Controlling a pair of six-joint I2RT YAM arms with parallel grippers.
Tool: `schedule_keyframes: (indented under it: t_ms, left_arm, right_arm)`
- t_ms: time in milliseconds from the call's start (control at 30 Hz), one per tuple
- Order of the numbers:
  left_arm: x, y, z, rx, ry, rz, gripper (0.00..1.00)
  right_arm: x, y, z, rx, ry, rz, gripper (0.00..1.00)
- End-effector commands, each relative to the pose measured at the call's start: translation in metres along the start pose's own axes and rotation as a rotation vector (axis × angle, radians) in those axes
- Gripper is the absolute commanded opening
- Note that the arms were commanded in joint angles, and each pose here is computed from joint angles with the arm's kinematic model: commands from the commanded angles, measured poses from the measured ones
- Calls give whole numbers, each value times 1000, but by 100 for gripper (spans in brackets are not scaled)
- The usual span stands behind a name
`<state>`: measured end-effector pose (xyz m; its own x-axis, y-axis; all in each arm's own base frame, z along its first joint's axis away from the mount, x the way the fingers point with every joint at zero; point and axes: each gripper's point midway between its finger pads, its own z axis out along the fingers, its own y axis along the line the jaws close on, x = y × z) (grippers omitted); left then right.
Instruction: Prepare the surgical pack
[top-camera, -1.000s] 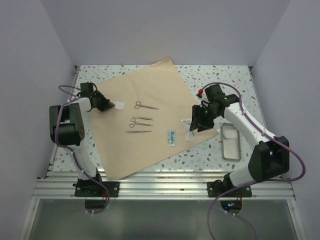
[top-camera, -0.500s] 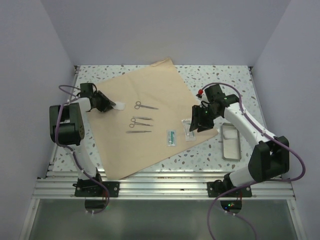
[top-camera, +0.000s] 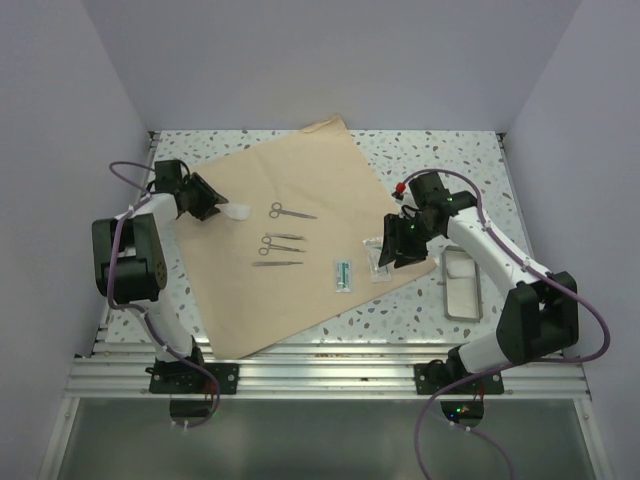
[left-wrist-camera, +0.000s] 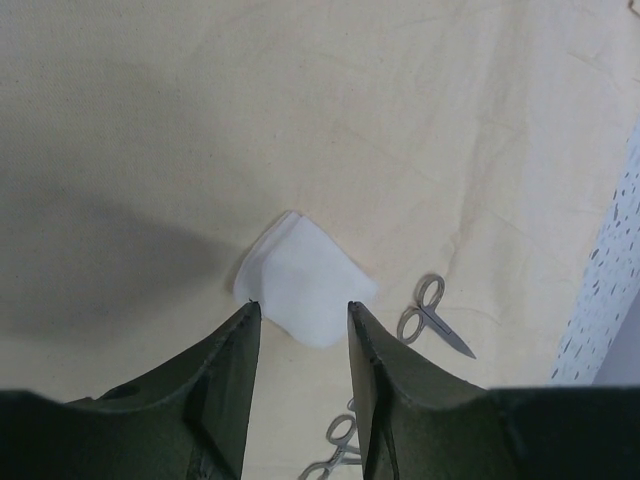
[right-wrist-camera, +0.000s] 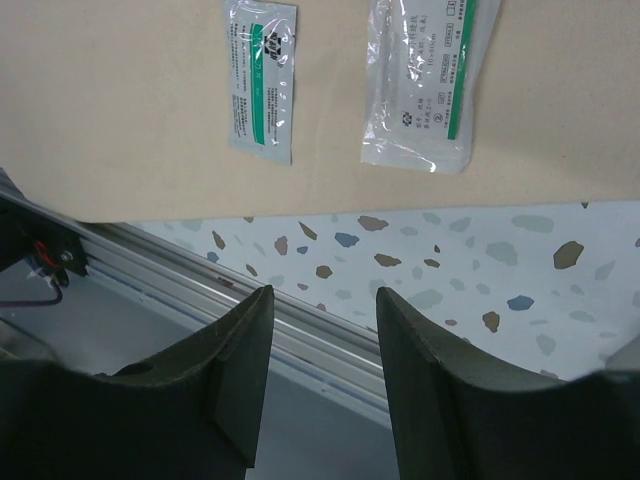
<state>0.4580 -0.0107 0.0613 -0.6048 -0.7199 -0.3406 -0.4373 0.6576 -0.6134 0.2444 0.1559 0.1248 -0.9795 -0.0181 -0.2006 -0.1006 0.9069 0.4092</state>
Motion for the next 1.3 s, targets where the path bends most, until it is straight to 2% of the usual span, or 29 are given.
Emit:
schedule_keyframes:
  t_ms: [0,633,833,1200,1267]
  left_arm:
    - [-8,11,0,-38,-22,27,44]
    - [4,27,29,-39,24,0,45]
    - [5,21,32,-5,33,-3,36]
    - [10,16,38,34,66,14,32]
    - [8,13,39,50,72,22,20]
  right_arm:
    - [-4,6,-7,-26,-31,-17,50]
    - [-6,5,-2,-21,-14,-16,50]
    - [-6,5,-2,-19,-13,-20,50]
    - [-7,4,-1,-18,-15,-18,50]
    - [-8,6,-2,-22,-16,-19,50]
